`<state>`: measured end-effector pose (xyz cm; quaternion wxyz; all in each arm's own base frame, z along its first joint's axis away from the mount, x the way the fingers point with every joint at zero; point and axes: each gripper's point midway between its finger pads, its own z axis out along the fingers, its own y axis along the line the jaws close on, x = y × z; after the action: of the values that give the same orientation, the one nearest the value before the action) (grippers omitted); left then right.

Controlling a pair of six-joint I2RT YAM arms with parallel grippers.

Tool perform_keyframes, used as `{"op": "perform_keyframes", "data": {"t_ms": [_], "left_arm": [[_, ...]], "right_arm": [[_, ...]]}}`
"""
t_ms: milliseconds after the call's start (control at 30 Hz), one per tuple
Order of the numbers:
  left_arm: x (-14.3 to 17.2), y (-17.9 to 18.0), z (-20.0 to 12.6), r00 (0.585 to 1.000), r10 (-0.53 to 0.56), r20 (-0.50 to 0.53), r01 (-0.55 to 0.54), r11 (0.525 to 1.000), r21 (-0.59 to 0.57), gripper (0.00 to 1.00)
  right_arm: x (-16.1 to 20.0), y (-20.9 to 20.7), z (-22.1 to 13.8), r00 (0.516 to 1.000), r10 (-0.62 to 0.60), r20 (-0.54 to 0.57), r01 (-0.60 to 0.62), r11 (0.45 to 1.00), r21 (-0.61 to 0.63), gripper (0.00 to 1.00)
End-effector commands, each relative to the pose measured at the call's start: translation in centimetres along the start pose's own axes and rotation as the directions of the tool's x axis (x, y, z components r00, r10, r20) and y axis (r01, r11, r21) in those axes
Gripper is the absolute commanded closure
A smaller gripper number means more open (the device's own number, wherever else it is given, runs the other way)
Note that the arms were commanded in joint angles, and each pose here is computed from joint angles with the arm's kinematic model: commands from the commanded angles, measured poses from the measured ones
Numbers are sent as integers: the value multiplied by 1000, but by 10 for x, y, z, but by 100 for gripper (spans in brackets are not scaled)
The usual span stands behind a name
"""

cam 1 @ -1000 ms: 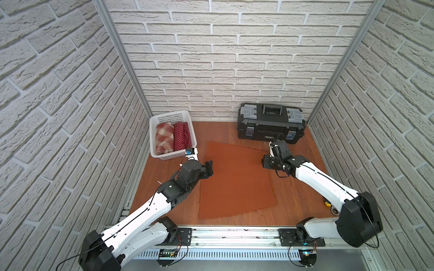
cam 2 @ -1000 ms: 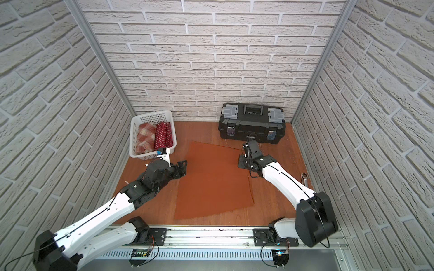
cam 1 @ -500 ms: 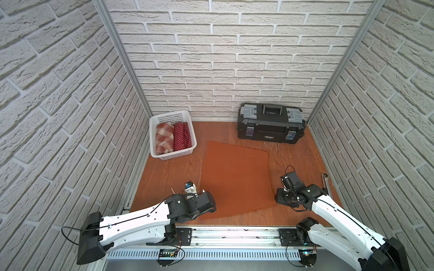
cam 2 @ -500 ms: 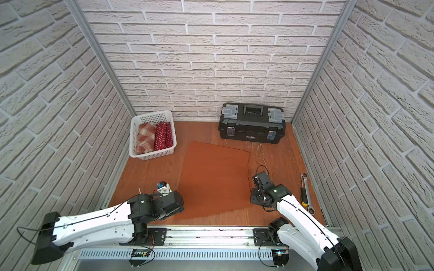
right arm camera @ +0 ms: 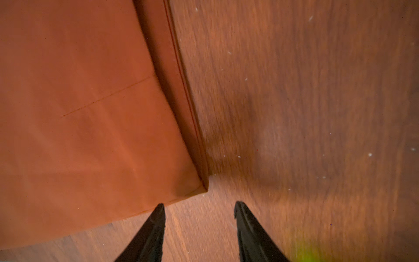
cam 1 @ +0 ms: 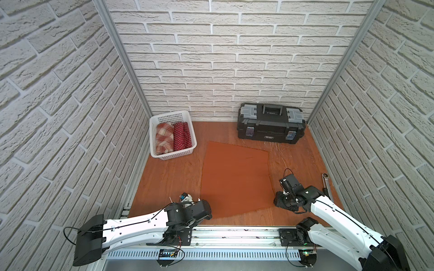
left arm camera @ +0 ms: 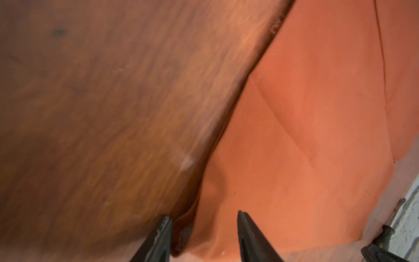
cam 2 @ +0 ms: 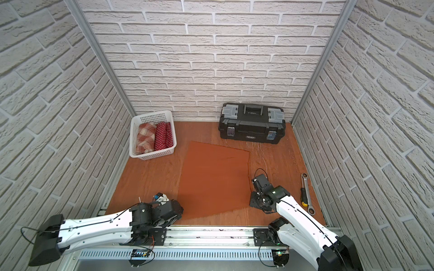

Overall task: Roll up the skirts
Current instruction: Fold the skirt at the center of the board.

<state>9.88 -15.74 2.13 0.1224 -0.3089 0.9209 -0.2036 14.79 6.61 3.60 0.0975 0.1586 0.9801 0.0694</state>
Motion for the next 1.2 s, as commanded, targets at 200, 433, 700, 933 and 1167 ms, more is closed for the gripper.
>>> {"op": "perform_keyframes", "data": {"t_ms": [200, 433, 700, 933, 1167], "left_arm": [[5, 27, 0, 998, 39, -39, -43, 991, -123, 57], [3, 23, 6, 999, 38, -26, -40, 996, -74, 80], [2, 17, 13, 998, 58, -12, -59, 997, -54, 98], [-5, 14, 8, 997, 74, 11, -73, 997, -39, 100], [-22, -18, -17, 983, 172, 61, -170, 985, -36, 100]], "right_arm": [[6, 3, -2, 999, 25, -20, -25, 1000, -9, 51], [-4, -2, 2, 999, 41, 24, -42, 999, 35, 50], [-16, 7, 23, 998, 54, 24, -55, 997, 50, 59], [-14, -2, 23, 997, 53, 47, -56, 996, 68, 90], [-18, 5, 8, 997, 50, 65, -52, 998, 28, 98]]}}
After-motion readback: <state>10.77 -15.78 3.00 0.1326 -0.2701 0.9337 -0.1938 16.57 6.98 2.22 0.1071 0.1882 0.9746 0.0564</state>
